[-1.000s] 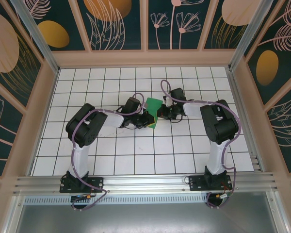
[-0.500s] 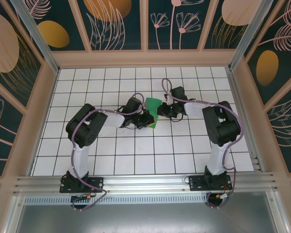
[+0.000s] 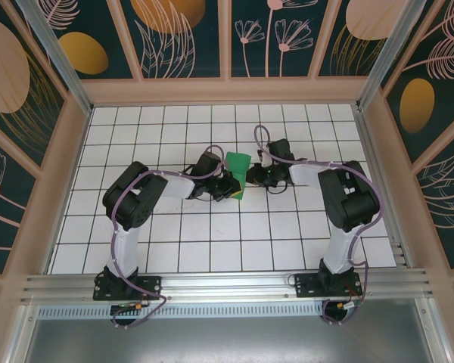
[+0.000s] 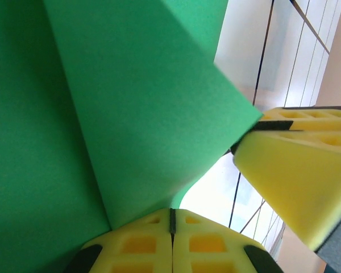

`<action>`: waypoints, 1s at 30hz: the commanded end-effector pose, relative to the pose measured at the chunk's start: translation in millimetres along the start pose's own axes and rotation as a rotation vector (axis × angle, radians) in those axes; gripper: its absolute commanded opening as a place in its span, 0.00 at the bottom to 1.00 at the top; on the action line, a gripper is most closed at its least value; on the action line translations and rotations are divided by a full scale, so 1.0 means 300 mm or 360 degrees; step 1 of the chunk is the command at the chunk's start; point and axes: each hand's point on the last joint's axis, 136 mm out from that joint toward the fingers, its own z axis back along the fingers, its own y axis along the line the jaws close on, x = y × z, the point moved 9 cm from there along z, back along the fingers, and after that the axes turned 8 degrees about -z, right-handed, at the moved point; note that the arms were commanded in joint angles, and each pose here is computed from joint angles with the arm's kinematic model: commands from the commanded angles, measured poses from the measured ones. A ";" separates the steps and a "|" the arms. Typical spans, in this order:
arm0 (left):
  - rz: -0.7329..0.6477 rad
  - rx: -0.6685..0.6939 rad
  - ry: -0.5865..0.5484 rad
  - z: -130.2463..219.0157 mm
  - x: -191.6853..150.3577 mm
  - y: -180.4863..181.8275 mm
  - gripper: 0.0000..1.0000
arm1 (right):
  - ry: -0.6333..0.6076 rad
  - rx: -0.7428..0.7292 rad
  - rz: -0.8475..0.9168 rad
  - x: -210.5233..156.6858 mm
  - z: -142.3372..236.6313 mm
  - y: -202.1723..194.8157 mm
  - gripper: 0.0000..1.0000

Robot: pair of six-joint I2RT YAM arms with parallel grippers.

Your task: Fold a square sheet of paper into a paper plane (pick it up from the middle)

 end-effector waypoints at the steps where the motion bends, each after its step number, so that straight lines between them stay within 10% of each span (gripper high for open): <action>1: 0.0121 0.0250 0.0003 -0.004 -0.031 0.098 0.08 | -0.0167 0.0021 0.0058 0.020 0.068 0.052 0.24; 30: 0.0106 0.0247 0.0013 -0.004 -0.033 0.098 0.07 | 0.0004 0.0079 0.0063 0.033 -0.078 0.053 0.09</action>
